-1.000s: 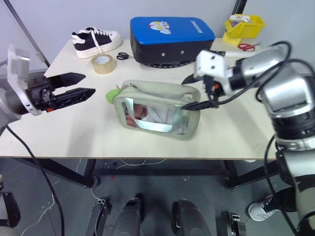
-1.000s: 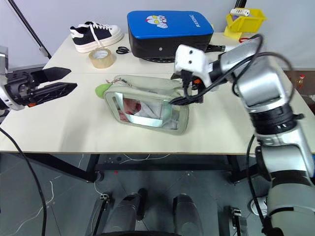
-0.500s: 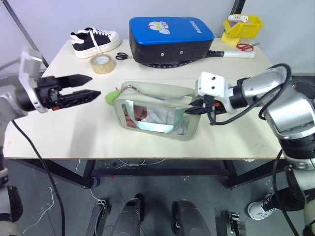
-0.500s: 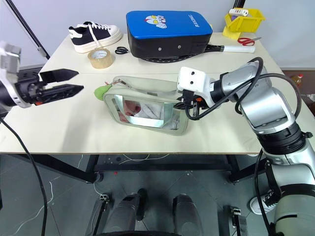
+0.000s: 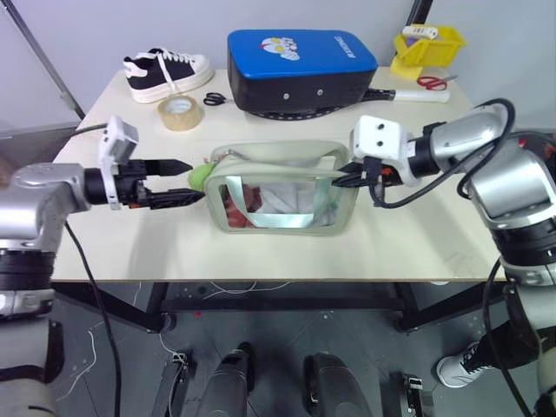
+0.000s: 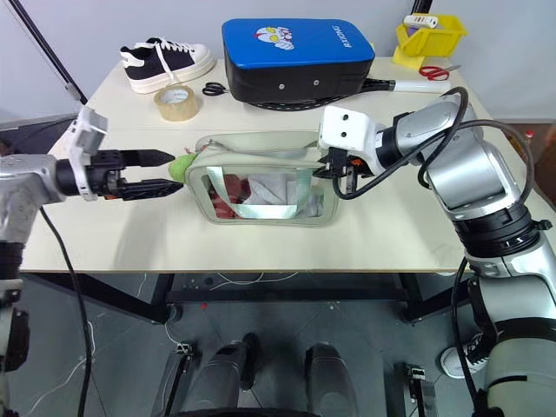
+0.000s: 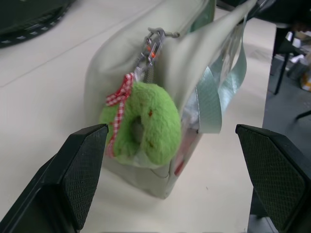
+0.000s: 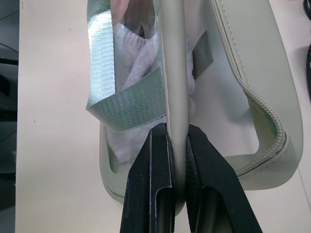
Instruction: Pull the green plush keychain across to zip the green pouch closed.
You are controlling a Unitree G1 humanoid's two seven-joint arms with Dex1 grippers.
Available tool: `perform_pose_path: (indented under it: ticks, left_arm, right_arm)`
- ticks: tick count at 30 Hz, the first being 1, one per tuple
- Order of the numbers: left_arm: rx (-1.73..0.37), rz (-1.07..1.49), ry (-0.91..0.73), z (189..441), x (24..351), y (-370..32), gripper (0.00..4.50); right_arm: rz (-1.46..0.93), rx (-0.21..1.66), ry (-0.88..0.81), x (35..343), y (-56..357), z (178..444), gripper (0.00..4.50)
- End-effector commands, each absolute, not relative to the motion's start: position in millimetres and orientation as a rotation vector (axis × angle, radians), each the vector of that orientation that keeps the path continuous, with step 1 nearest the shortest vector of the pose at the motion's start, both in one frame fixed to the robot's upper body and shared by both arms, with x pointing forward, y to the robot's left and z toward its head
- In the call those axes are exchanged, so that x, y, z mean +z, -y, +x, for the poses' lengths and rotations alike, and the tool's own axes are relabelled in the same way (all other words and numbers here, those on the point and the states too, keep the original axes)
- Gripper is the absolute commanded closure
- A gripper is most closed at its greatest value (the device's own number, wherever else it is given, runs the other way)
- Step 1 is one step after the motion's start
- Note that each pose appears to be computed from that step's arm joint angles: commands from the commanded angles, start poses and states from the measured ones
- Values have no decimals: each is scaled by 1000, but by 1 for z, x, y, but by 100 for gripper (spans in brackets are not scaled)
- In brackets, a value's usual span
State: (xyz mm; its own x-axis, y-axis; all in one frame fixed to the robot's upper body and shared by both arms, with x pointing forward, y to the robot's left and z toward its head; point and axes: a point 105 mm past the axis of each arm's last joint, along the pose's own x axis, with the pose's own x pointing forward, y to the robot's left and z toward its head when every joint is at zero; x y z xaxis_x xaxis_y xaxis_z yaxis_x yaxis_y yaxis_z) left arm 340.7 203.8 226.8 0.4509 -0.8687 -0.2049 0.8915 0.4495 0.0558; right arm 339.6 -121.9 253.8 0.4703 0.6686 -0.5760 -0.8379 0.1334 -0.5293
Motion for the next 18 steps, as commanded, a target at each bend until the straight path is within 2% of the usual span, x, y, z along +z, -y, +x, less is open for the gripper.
perform_pose_path:
  ticks: [1, 2, 8, 14, 18]
  left_arm:
    - [-1083, 202, -109, 344, 239, -206, 90]
    - [-1092, 195, -106, 344, 239, -205, 127]
    - [-1111, 162, -90, 343, 242, -206, 445]
    - [-1096, 185, -55, 345, 251, -207, 445]
    - [-1178, 205, 41, 338, 287, -185, 445]
  right_arm:
    - [-946, 1087, -164, 267, 120, 335, 450]
    - [-941, 1087, -166, 267, 121, 335, 450]
    - [-926, 1083, -179, 265, 122, 334, 450]
    - [-912, 1081, -183, 265, 122, 333, 450]
    - [-906, 1090, -191, 261, 120, 331, 450]
